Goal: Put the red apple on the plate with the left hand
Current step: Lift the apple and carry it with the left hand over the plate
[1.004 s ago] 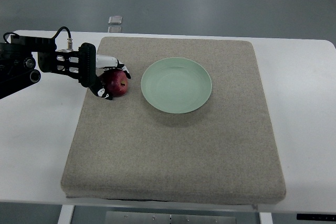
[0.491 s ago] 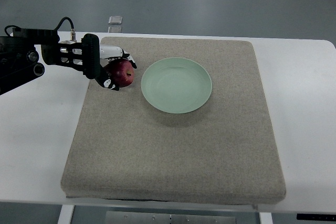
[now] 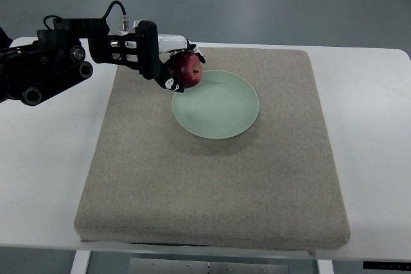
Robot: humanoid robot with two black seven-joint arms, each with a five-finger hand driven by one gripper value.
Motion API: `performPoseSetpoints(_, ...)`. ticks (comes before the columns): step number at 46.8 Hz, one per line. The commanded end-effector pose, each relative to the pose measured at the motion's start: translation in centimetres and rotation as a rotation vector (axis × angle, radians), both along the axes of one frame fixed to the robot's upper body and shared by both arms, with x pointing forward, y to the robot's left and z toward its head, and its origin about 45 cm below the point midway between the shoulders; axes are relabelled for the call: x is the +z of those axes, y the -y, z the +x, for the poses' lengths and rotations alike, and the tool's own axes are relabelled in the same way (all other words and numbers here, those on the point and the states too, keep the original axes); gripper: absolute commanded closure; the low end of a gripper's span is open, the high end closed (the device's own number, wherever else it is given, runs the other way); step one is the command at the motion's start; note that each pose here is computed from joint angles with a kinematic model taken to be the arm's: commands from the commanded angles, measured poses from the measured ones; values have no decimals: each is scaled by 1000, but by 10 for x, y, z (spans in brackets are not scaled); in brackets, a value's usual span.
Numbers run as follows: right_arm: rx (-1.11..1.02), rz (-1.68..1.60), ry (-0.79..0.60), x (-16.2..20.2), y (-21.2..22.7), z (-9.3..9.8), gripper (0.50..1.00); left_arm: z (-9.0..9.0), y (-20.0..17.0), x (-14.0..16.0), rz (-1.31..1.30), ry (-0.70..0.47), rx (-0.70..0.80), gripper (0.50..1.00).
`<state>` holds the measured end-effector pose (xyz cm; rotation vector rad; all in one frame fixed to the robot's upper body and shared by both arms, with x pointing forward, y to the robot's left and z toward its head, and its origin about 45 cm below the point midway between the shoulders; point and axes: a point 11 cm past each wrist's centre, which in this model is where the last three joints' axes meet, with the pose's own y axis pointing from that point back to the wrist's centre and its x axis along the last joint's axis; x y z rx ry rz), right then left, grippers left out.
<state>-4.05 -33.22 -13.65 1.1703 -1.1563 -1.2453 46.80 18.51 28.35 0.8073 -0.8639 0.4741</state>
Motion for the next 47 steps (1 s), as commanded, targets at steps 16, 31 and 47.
performPoseSetpoints(16, 1, 0, 0, 0, 0, 0, 568, -5, 28, -23, -2, -41, -36, 1000)
performPoseSetpoints(31, 1, 0, 0, 0, 0, 0, 570, -12, 36, -38, -7, -73, -48, 997)
performPoseSetpoints(47, 0, 0, 0, 0, 0, 0, 570, -17, 49, -51, -18, -100, -58, 956)
